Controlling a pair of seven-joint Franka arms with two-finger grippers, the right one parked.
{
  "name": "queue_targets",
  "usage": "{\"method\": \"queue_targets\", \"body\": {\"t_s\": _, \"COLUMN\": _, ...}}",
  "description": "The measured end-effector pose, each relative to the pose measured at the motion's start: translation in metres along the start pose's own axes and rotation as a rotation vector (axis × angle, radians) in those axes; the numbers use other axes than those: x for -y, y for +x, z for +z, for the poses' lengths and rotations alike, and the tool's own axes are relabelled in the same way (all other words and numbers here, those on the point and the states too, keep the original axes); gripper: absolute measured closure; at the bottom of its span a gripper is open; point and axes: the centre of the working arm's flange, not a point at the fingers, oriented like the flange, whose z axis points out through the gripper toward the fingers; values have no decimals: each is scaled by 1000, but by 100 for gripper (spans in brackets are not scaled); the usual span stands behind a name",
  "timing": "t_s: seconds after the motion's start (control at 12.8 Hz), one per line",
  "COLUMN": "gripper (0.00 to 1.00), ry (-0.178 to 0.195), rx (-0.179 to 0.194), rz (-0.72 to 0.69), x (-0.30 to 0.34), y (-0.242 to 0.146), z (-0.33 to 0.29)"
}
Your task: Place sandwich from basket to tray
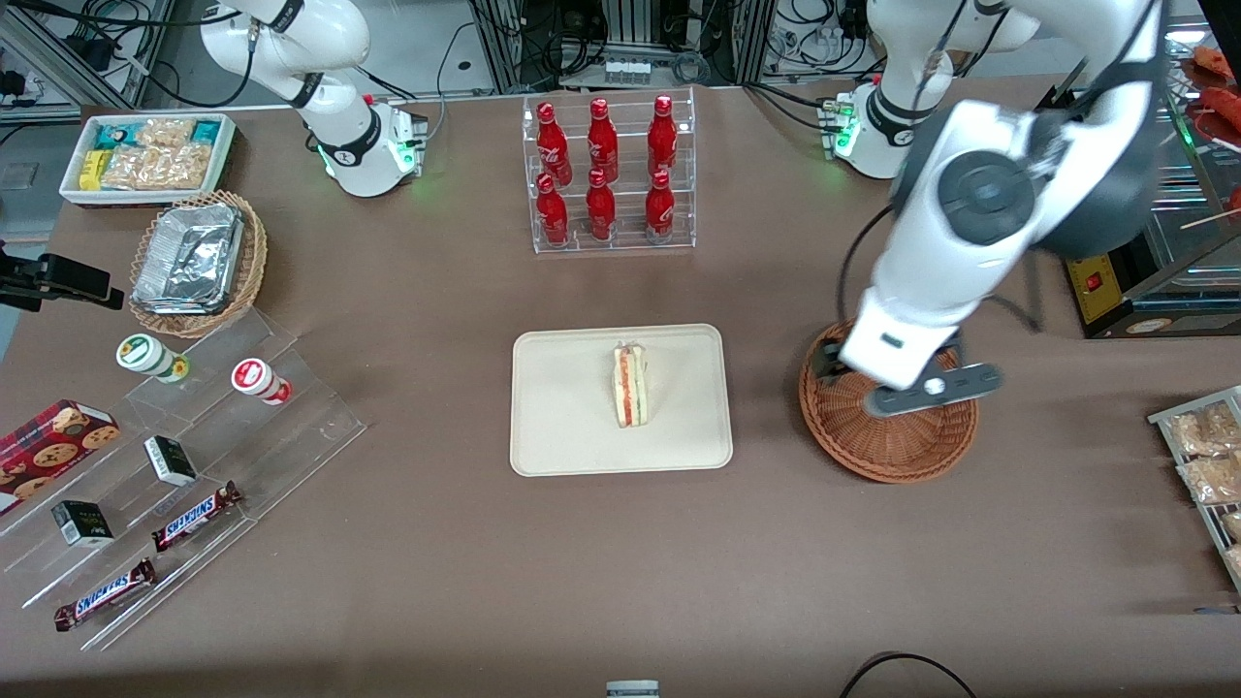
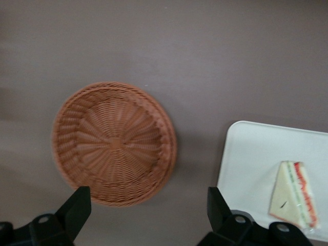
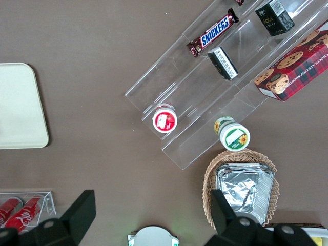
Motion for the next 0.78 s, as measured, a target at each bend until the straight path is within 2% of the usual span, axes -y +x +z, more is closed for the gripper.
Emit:
{"method": "queue_targets", "body": {"t_s": 0.24, "gripper": 0, "ry": 15, "rx": 8, "rz": 57, "x": 53, "y": 4, "z": -18}}
{"method": "queue_targets", "body": {"t_s": 0.55, "gripper": 0, "ry": 28, "rx": 43, "rz": 150, "x": 102, "y": 1, "z": -37}}
{"method": "queue_targets", "body": {"t_s": 0.63, "gripper": 0, "ry": 18, "rx": 54, "rz": 172, "x": 116, "y": -1, "z": -43}}
{"method": "queue_targets", "body": {"t_s": 0.78, "gripper": 0, "ry": -28, "rx": 69, "rz": 195, "x": 145, "y": -3, "z": -55}}
